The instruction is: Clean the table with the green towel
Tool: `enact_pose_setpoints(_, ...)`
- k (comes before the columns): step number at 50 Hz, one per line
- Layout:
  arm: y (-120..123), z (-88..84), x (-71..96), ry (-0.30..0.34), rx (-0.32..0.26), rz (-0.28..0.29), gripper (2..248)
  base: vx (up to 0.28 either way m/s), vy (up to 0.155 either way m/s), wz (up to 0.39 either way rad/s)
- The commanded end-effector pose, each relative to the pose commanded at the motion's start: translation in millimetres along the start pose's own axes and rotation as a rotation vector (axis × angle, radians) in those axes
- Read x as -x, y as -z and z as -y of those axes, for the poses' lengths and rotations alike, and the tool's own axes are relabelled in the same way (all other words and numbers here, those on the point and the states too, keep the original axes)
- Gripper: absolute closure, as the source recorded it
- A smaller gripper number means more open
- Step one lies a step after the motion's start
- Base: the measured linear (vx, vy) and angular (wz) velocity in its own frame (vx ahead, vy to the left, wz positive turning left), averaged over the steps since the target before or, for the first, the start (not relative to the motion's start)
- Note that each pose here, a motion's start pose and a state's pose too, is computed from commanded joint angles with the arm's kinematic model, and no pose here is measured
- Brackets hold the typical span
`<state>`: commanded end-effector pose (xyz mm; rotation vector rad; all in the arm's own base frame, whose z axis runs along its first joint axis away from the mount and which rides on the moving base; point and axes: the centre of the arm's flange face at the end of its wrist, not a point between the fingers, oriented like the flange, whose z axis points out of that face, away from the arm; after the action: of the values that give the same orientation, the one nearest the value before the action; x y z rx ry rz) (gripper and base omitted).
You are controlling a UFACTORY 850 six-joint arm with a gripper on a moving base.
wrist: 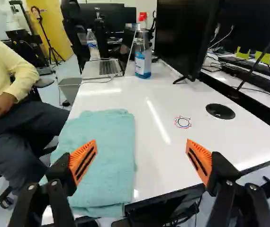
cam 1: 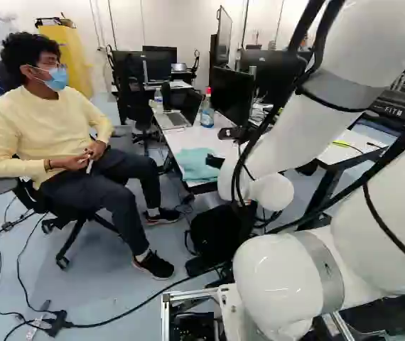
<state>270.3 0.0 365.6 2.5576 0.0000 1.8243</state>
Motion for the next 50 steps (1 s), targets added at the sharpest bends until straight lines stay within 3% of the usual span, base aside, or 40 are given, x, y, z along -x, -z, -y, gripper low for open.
enact_pose_setpoints(50,0.0,0.0,0.0,0.000,0.000,0.000,3,0.000,0.000,0.000)
